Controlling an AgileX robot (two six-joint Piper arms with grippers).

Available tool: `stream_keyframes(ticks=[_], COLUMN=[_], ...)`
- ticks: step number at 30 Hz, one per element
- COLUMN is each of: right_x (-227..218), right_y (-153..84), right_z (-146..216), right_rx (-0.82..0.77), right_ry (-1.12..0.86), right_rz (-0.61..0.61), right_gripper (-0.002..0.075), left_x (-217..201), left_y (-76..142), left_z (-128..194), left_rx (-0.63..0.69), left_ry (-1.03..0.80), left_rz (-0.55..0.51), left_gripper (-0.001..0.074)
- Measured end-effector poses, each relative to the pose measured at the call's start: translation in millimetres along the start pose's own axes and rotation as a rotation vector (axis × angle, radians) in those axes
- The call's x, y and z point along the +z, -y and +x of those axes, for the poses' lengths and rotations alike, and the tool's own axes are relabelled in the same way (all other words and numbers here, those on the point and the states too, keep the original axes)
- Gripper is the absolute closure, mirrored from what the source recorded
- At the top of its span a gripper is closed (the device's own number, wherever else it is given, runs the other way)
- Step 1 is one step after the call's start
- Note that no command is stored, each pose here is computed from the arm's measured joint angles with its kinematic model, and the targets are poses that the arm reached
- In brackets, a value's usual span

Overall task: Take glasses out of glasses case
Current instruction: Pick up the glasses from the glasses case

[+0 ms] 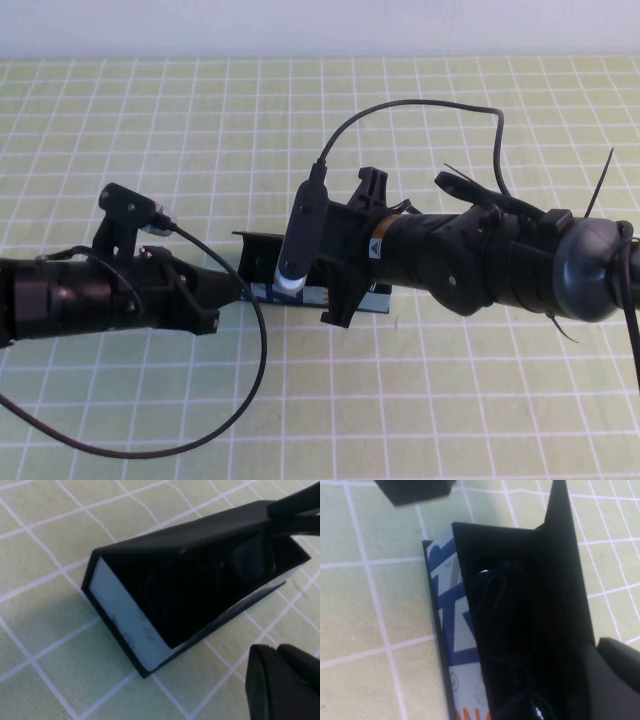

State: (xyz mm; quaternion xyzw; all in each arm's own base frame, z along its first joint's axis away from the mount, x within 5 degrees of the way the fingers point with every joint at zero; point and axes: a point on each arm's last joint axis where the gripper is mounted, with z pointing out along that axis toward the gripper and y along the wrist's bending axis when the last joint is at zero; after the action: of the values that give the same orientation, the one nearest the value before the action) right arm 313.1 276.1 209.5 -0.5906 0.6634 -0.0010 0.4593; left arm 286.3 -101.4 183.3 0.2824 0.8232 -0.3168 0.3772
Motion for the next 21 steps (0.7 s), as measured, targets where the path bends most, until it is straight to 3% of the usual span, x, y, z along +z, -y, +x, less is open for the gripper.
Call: stream_keyframes(ticks=[5, 11, 21], right_x=[0, 0, 0], right_y=[0, 0, 0], right_z=[0, 0, 0], right_rx=[0.004, 0.004, 0.027], right_ry=[0.000, 0.000, 0.001], right_rz=[0.000, 0.000, -0.001], right_gripper=[0.0727, 0.0727, 0.0727], left_x=[20, 38, 51], left_y=[-13, -25, -43], left_z=[8, -5, -13], left_rx=[-0.006, 0.011, 0.029], left_ry=[-0.010, 0.033, 0.034], left_rz=[0.043, 0.117, 0.070], left_gripper=[0.0739, 0.0739, 0.0739])
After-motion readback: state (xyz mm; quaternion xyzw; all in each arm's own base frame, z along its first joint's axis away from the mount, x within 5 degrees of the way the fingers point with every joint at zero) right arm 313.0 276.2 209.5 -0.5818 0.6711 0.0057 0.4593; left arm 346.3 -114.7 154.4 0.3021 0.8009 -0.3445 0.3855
